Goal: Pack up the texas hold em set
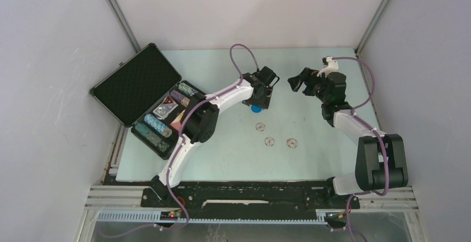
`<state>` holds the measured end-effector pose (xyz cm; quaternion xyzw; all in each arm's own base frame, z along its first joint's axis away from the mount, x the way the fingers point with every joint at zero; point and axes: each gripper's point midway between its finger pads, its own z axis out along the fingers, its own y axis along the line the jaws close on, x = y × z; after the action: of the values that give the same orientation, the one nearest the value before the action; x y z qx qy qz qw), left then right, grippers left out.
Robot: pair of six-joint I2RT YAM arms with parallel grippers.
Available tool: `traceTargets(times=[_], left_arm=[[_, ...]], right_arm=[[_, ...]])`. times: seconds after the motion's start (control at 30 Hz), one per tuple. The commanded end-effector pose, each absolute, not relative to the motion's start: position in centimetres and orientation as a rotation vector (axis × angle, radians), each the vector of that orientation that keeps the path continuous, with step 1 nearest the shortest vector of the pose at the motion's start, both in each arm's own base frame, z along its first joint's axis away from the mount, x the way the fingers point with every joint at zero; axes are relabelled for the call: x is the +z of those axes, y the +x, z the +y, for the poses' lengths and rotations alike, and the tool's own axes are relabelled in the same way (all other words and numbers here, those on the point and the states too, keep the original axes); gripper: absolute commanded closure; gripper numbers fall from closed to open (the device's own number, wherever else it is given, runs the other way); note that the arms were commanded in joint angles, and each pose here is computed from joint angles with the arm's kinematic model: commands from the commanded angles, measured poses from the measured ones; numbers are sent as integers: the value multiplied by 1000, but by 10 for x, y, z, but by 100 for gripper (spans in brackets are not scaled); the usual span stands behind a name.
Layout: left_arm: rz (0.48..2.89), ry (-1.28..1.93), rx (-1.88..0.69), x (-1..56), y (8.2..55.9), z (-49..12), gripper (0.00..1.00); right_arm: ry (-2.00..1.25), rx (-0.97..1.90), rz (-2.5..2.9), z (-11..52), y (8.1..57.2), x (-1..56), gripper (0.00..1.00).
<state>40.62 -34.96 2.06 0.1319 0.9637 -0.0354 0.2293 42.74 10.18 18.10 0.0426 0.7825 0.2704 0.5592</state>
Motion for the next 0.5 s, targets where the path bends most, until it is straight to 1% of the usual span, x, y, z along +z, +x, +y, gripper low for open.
traceTargets(times=[0.0, 0.2, 0.47], left_arm=[[2647, 353, -77, 24, 407, -352, 28], [2643, 368, -87, 25, 405, -352, 33], [2616, 378, -95, 41, 404, -348, 46]], right_arm=[[101, 647, 1784, 101, 437, 205, 0], [102, 648, 1786, 101, 437, 204, 0], [105, 658, 1783, 102, 437, 205, 0]])
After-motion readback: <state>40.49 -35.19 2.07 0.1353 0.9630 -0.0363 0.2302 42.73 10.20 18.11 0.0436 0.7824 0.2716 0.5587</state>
